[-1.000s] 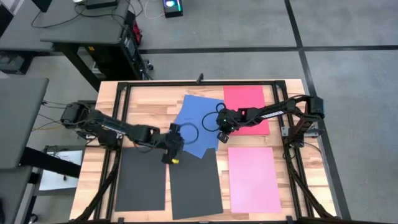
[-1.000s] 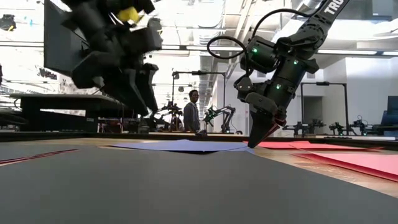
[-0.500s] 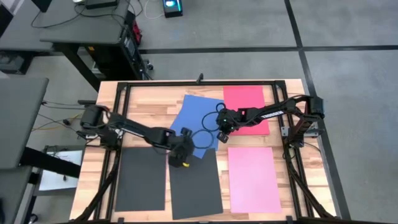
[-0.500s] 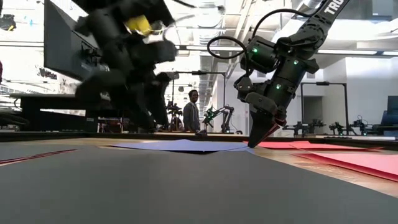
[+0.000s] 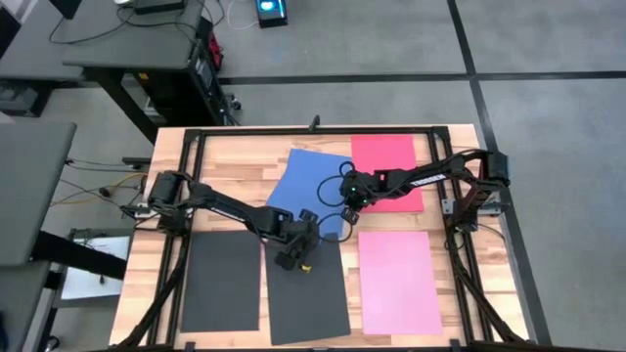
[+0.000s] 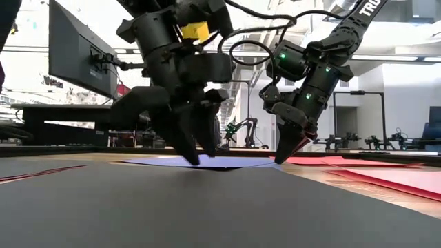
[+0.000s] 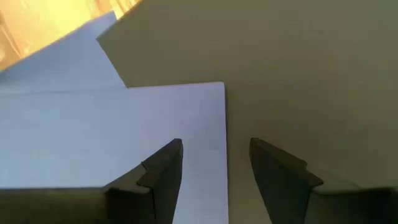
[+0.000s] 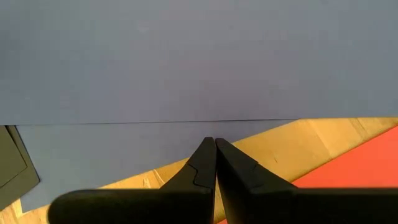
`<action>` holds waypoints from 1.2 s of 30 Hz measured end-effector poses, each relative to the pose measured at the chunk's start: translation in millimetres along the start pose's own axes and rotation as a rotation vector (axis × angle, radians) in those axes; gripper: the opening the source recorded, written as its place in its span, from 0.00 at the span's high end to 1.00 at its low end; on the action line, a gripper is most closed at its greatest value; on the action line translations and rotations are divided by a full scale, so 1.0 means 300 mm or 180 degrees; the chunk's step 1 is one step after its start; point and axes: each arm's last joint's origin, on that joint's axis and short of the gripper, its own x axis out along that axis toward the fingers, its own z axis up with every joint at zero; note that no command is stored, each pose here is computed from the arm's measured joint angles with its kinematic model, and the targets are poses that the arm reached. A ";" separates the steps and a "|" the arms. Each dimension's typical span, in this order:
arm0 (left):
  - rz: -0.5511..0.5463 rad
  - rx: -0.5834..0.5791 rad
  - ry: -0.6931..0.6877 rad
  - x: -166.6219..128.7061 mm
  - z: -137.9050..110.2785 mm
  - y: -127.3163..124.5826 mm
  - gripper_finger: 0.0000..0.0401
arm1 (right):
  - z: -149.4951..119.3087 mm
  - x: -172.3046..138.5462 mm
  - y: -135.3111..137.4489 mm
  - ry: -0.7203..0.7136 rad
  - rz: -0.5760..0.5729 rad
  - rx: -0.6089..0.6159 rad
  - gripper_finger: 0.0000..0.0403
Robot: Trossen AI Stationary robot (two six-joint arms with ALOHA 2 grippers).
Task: Organize paper
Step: Stack the blue paper on top of the blue paper
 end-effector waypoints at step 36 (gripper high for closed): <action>0.0215 -0.0068 -0.0366 0.040 0.015 0.062 0.58 | 0.001 0.000 0.001 -0.0014 0.0004 -0.0002 1.00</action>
